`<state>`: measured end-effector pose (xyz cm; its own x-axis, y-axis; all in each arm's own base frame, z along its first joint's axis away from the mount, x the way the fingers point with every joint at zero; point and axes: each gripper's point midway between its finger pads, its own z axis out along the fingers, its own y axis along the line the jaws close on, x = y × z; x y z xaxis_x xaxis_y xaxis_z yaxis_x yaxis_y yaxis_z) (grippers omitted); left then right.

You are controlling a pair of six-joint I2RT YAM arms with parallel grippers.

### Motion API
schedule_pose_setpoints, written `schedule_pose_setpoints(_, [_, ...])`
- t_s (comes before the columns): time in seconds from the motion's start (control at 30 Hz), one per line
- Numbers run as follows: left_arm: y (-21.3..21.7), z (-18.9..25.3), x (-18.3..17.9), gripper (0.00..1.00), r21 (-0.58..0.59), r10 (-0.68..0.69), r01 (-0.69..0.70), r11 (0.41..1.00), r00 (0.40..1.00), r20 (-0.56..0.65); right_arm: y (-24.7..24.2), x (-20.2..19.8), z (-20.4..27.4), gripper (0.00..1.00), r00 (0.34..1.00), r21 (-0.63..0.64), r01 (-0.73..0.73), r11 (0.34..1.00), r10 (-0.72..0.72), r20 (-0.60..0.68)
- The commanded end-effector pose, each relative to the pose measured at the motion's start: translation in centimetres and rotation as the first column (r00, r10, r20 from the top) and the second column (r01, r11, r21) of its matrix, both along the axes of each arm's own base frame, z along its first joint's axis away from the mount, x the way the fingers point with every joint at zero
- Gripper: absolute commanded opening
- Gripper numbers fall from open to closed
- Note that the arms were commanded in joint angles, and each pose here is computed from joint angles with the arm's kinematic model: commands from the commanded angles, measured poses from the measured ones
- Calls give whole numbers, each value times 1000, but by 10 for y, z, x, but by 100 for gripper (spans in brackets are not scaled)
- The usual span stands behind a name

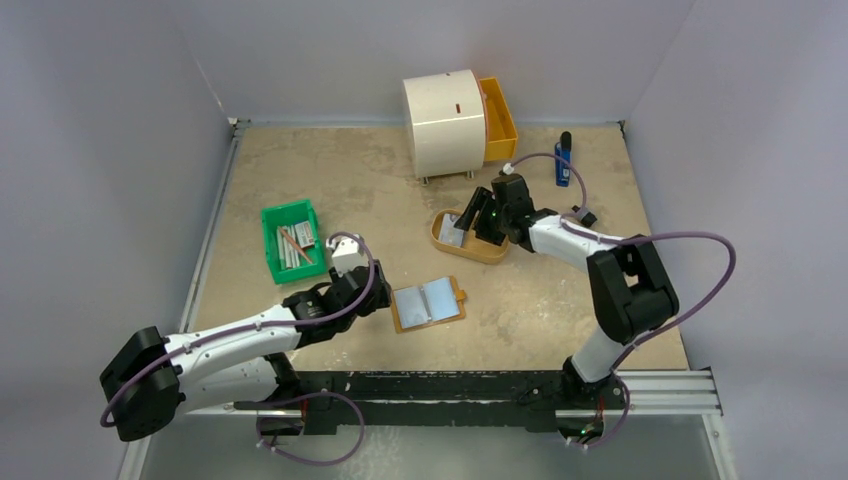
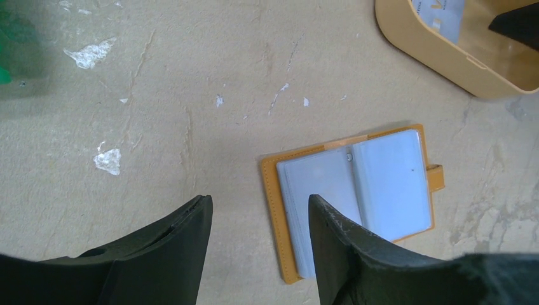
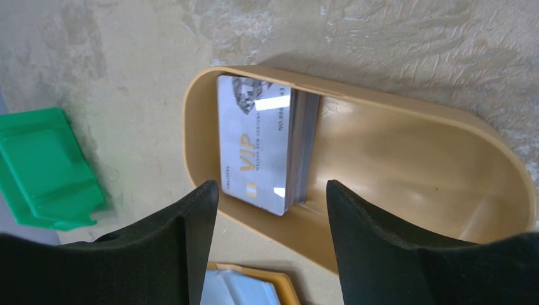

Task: Put the credit cards into the card holder
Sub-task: Pick up the credit card from the storage box.

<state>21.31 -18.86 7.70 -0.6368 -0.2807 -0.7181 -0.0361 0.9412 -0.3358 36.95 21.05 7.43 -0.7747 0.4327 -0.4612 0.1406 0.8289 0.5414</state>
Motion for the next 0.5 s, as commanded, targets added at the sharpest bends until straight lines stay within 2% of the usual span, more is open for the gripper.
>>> schedule_pose_setpoints(0.0, [-6, 14, 8, 56, -63, 22, -19, 998, 999, 43, 7, 19, 8, 65, 999, 14, -15, 1000, 14, 42])
schedule_pose_setpoints(0.17, [-6, 12, 7, 56, -61, 20, -17, 998, 999, 38, 10, 22, 0, 63, 999, 9, -25, 1000, 25, 25])
schedule_pose_setpoints(0.47, [-5, 10, 6, 55, -54, 20, -18, 998, 999, 35, 8, 23, -26, 52, 998, -48, -35, 998, 32, -48])
